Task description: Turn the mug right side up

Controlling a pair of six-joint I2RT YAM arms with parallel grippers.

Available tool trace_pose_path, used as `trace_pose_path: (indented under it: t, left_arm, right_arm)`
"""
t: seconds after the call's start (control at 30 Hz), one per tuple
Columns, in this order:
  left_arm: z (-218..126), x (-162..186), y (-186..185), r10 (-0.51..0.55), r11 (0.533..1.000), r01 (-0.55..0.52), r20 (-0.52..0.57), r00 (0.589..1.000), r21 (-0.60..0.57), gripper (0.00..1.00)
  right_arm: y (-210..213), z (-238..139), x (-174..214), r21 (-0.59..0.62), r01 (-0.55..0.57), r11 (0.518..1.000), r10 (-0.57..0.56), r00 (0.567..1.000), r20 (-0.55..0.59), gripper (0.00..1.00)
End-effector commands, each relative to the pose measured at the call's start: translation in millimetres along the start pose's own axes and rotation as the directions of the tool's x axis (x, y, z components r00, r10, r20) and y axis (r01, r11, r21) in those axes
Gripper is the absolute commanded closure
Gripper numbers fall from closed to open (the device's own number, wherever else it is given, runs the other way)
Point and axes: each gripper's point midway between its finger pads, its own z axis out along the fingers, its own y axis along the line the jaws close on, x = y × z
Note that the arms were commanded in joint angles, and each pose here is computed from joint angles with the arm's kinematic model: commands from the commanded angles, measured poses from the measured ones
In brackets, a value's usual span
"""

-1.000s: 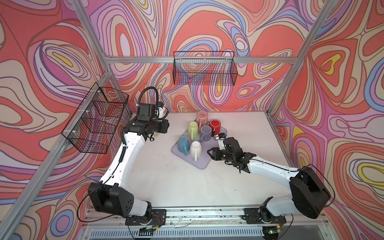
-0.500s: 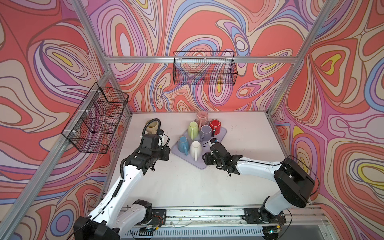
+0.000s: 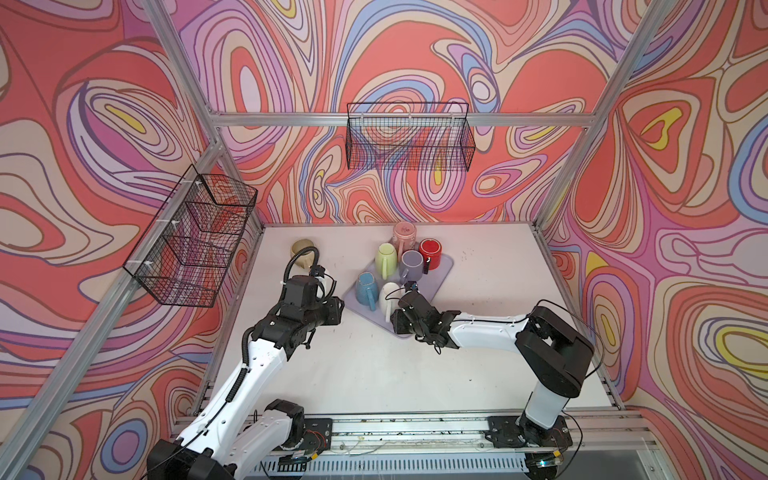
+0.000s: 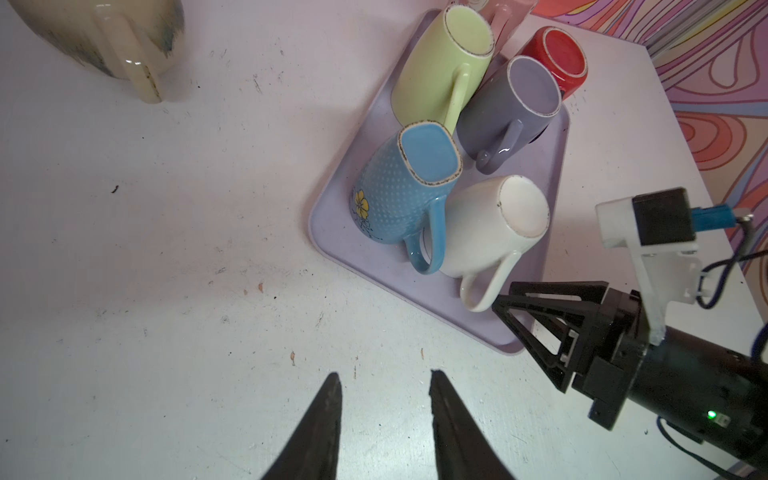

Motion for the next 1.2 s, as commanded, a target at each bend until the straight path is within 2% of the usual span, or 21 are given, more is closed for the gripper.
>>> trace_pose_path:
  t: [0.0,0.17,0.33,0.57,0.77,0.9,1.17]
  left_arm:
    - [2,-3,-5,-0.017,0.999,0.017,0.015,1.0,0.03,0.62]
    - [5,1,-10,-0.002,0.999,0.002,-0.004,1.0,0.035,0.62]
    - [12,13,-36,0.073,0.993,-0.071,-0.015,0.997,0.093,0.6]
    - [32,34,-54,0.147,0.987,-0.141,-0.073,0.986,0.074,0.6]
    - [41,38,-66,0.116,0.992,-0.111,-0.096,0.989,0.058,0.57]
    - [49,44,-74,0.138,0.99,-0.135,-0.133,0.982,0.032,0.57]
    - [72,51,-86,0.137,0.99,-0.139,-0.193,0.971,0.001,0.57]
  right_arm:
    - [14,6,4,-0.026,-0.016,1.0,0.016,1.0,-0.003,0.58]
    - [19,5,8,-0.057,-0.038,0.998,0.038,0.999,-0.016,0.58]
    - [5,-11,5,-0.001,-0.012,1.0,0.012,1.0,0.005,0.58]
    - [-19,-38,-3,0.045,0.0,0.999,-0.002,0.999,0.042,0.58]
    - [-61,-63,-25,0.082,-0.066,0.994,0.058,0.993,0.103,0.58]
    - [-88,-82,-45,0.095,-0.101,0.99,0.085,0.984,0.156,0.57]
    - [-120,-102,-55,0.112,-0.076,0.991,0.059,0.987,0.147,0.55]
